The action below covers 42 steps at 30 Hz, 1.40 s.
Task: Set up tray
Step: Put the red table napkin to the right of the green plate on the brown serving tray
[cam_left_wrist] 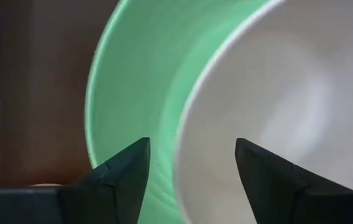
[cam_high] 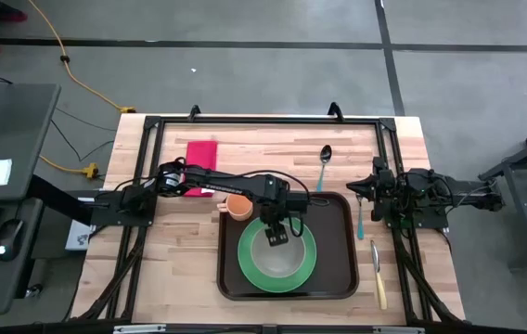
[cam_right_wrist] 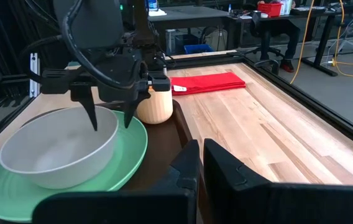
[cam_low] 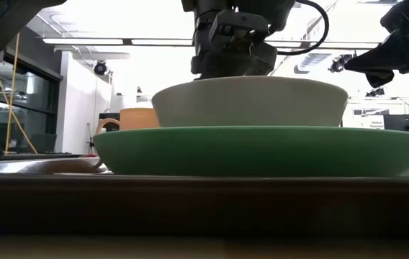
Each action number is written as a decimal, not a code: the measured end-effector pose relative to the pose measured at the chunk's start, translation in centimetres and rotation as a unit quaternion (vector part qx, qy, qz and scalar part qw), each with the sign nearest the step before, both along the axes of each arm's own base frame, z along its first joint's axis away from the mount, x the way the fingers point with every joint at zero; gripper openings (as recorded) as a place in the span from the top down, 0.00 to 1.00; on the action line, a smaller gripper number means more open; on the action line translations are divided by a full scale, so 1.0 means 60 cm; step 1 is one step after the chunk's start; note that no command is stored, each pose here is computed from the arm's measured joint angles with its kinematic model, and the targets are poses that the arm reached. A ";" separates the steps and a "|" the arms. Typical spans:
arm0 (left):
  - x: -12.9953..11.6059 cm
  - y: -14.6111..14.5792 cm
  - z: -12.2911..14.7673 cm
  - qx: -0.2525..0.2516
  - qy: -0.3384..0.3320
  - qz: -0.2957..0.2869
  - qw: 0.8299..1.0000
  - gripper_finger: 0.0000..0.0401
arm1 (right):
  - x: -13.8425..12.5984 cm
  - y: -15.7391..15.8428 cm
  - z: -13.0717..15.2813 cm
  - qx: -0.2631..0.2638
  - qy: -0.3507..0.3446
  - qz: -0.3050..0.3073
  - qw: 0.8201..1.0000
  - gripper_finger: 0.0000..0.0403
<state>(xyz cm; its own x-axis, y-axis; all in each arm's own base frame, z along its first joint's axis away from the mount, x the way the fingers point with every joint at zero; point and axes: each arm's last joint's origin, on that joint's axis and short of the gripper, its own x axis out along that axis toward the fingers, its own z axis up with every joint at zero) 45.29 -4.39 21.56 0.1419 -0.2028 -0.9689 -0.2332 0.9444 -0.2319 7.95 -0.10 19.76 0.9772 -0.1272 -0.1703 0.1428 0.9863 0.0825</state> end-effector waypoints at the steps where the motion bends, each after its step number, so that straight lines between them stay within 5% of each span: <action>1: 0.000 -0.001 0.000 -0.007 0.001 0.000 1.000 0.34 | 0.000 0.000 0.000 0.000 0.000 0.000 1.000 1.00; 20: -0.001 0.001 0.030 0.007 -0.001 0.009 1.000 0.34 | 0.000 0.001 0.000 0.002 0.000 0.009 1.000 1.00; 42: -0.012 0.004 0.140 0.025 -0.043 0.015 0.999 0.34 | 0.000 0.001 0.000 0.001 -0.001 0.009 1.000 1.00</action>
